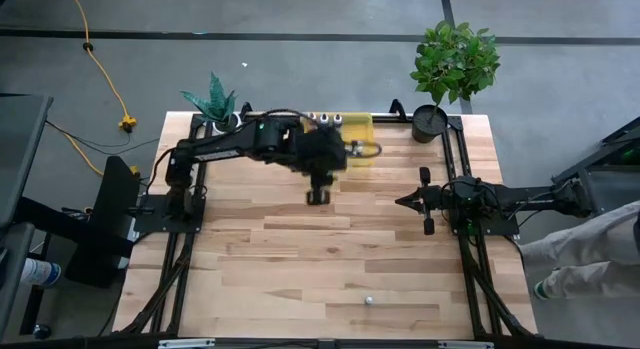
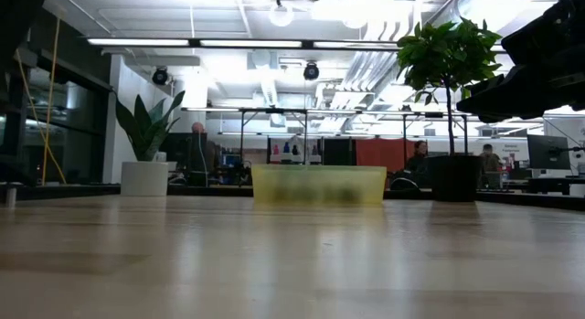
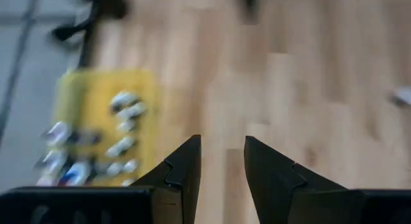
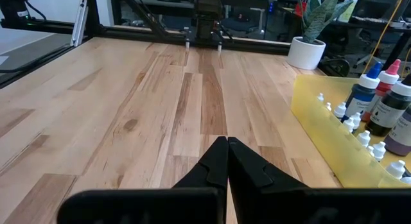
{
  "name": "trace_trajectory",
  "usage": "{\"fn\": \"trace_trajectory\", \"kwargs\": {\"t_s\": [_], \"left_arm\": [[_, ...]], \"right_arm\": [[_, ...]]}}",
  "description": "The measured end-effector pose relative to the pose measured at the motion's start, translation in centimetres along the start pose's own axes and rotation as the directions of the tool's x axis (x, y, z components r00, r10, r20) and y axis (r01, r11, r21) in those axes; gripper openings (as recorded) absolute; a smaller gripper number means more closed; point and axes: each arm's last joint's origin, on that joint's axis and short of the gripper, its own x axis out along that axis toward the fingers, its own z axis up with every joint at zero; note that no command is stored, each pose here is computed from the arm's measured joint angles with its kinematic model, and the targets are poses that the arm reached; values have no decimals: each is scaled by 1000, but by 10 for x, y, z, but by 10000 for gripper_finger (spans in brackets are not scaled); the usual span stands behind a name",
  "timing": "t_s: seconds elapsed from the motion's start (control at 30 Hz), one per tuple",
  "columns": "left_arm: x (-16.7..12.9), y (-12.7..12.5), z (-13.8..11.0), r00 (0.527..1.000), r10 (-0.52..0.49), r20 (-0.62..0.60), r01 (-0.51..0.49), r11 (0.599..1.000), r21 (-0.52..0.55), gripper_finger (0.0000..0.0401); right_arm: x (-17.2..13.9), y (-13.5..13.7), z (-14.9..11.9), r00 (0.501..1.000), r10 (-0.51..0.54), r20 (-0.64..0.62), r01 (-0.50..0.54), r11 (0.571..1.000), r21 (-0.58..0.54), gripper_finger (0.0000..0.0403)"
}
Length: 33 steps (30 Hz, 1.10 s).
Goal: Pick & Place food coloring
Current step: Put the small brown food coloring bottle into the yellow bin
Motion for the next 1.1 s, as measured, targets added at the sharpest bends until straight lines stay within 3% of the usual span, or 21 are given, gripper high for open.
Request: {"fn": "trace_trajectory", "kwargs": {"t_s": [0.17, 0.33, 0.6, 0.83, 1.1], "left_arm": [[-11, -25, 1, 987, -156, 29, 145, 963, 228, 115], [-5, -52, 10, 943, -322, 89, 274, 898, 346, 152], [35, -105, 20, 891, -441, 108, 362, 834, 415, 221], [71, -150, 17, 875, -479, 63, 401, 793, 459, 227], [121, -199, -3, 874, -483, -61, 462, 784, 415, 227]], "right_arm": [[0, 0, 0, 1000, 0, 0, 0, 1000, 0, 0], [0, 0, 0, 1000, 0, 0, 0, 1000, 0, 0], [0, 0, 0, 1000, -1, 2, 1, 1000, 0, 0], [0, 0, 0, 1000, -1, 1, 1, 1000, 0, 0], [0, 0, 0, 1000, -1, 1, 1, 1000, 0, 0]]}}
